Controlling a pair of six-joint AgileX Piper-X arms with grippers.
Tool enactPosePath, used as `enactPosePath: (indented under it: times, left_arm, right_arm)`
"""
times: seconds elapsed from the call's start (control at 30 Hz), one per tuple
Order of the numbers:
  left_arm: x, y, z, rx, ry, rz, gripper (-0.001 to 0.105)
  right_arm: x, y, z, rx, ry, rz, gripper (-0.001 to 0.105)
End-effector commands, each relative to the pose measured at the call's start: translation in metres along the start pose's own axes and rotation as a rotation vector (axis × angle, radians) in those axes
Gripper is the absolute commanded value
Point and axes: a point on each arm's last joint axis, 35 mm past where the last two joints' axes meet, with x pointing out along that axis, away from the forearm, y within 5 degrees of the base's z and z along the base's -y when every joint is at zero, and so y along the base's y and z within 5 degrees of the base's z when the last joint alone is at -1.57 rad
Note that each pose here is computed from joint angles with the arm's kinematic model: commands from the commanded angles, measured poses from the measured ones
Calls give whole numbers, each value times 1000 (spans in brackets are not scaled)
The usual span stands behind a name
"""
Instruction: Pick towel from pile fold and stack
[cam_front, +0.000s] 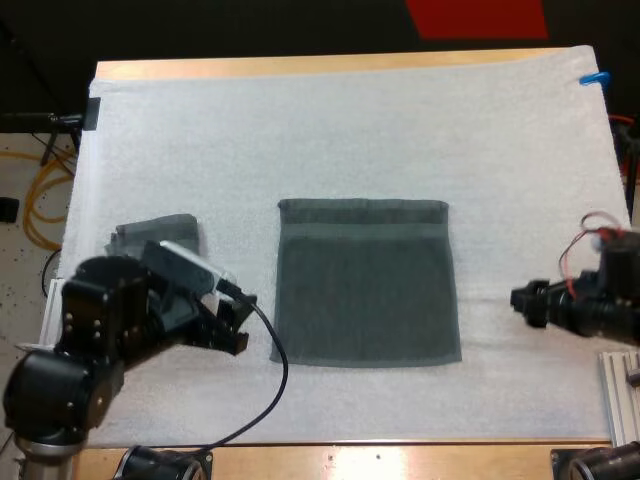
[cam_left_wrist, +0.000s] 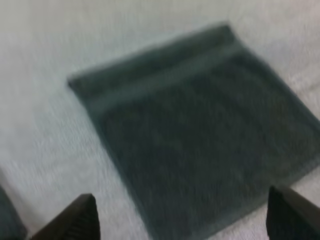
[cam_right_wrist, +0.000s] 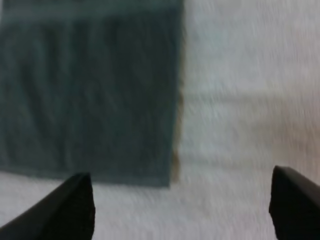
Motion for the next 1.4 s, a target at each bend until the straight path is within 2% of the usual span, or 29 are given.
enactPosePath:
  times: [0.0,0.07,0.23,0.37,0.57,0.87,1.0,1.1,1.23,1.37]
  left_arm:
    - [3,1,-5,-21,14,-5,66]
    - [15,7,-17,-37,63,1,66]
    - [41,18,-40,-73,160,-6,66]
    - [60,26,-56,-137,203,-11,66]
    - [68,28,-60,-159,206,-67,66]
    - [68,27,-57,-164,183,-94,66]
    - [68,27,-57,-163,180,-95,66]
    - [68,27,-57,-162,177,-96,66]
    - [68,27,-56,-161,174,-97,66]
    - [69,27,-57,-161,174,-97,66]
  right_arm:
    - [9,-1,-7,10,37,18,70]
    - [32,-4,-20,38,100,43,70]
    - [80,-10,-45,154,143,154,70]
    - [113,-12,-59,251,168,267,70]
    - [148,-16,-59,300,179,345,70]
    - [194,-19,-55,393,292,532,67]
    - [202,-19,-58,416,336,563,51]
    - [205,-20,-58,415,334,562,33]
    - [206,-20,-55,398,302,565,1]
    - [206,-20,-53,391,287,558,0]
